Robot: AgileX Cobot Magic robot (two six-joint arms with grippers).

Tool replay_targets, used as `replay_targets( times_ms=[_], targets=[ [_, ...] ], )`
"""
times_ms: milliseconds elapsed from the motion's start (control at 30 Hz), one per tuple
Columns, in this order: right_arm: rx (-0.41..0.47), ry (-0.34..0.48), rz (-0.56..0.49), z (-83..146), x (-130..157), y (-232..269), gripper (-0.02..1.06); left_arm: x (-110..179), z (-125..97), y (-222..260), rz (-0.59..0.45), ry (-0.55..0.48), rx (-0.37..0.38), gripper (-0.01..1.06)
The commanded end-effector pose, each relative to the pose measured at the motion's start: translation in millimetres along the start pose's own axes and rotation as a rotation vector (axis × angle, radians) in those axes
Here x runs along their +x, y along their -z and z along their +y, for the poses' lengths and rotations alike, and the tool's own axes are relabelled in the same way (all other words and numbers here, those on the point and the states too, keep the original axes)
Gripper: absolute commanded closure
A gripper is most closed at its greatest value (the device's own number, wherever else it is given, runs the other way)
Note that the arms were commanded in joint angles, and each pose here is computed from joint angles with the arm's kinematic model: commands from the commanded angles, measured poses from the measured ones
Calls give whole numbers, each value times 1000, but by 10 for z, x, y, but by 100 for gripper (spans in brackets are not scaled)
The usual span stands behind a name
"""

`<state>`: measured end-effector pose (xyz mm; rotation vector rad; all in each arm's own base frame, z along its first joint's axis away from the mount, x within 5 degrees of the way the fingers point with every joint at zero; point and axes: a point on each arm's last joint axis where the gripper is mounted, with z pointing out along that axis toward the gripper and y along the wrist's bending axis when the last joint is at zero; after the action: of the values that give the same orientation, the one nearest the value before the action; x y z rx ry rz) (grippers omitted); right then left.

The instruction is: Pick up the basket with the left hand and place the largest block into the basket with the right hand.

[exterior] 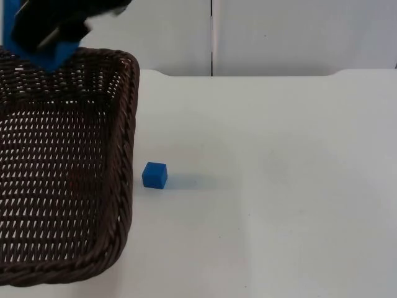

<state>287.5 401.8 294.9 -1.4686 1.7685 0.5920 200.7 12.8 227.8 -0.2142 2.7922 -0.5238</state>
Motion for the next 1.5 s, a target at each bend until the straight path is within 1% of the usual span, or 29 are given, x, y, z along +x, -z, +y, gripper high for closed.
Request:
replay_targets(
  times_ms=[0, 100, 167, 200, 233, 267, 333, 433, 467, 500, 567, 600, 667, 700, 767, 800, 900, 933, 1067, 1100, 1167, 1267, 1467],
  targets=[
    [-18, -2, 3, 36, -3, -140, 105, 5, -19, 23, -10, 6, 13, 105],
    [-26, -8, 24, 46, 81, -285, 103, 5, -19, 23, -10, 6, 13, 105],
    [-31, -11, 45, 43, 157, -384, 94, 5, -19, 23, -10, 6, 13, 105],
    [-36, -12, 54, 46, 179, -407, 87, 5, -19, 23, -10, 6, 13, 105],
    [-39, -11, 65, 46, 209, -439, 78, 5, -19, 23, -10, 6, 13, 105],
    [-39, -11, 65, 46, 209, -439, 78, 5, -19, 23, -10, 6, 13, 105],
    [-41, -15, 69, 48, 218, -449, 56, 5, -19, 23, -10, 6, 13, 105],
    [-37, -20, 64, 47, 196, -421, 27, 5, -19, 23, -10, 6, 13, 105],
    [-37, -20, 64, 47, 196, -421, 27, 5, -19, 23, -10, 6, 13, 105],
    [-34, -15, 57, 46, 166, -380, 20, 2, -18, 23, -13, 6, 12, 105],
    [-21, -1, 52, 24, 117, -288, 14, 2, -18, 23, -13, 6, 12, 105],
    [-8, -4, 43, -17, 78, -199, 13, 2, -18, 23, -13, 6, 12, 105],
    [-6, -5, 39, -27, 65, -170, 13, 2, -18, 23, -13, 6, 12, 105],
    [5, -6, 26, -71, 10, -43, 13, 0, -17, 23, -15, 6, 11, 105],
    [24, -41, 7, -154, -56, 155, 13, 0, -17, 23, -15, 6, 11, 105],
    [24, -41, 7, -154, -56, 155, 13, 0, -17, 23, -15, 6, 11, 105],
    [44, -141, 7, -339, -92, 523, 13, 0, -17, 23, -15, 6, 11, 105],
    [44, -141, 7, -339, -92, 523, 13, 0, -17, 23, -15, 6, 11, 105],
    [-5, -184, 63, -447, -25, 898, 13, -2, -16, 23, -18, 6, 10, 105],
    [-5, -184, 63, -447, -25, 898, 13, -2, -16, 23, -18, 6, 10, 105],
    [-21, -180, 87, -441, 15, 1070, 13, -2, -16, 23, -18, 6, 10, 105],
    [-10, -189, 87, -424, 50, 1208, 13, -4, -15, 23, -20, 6, 9, 105],
    [40, -190, 47, -336, 81, 1507, 13, -6, -15, 23, -22, 6, 9, 105]
  ],
)
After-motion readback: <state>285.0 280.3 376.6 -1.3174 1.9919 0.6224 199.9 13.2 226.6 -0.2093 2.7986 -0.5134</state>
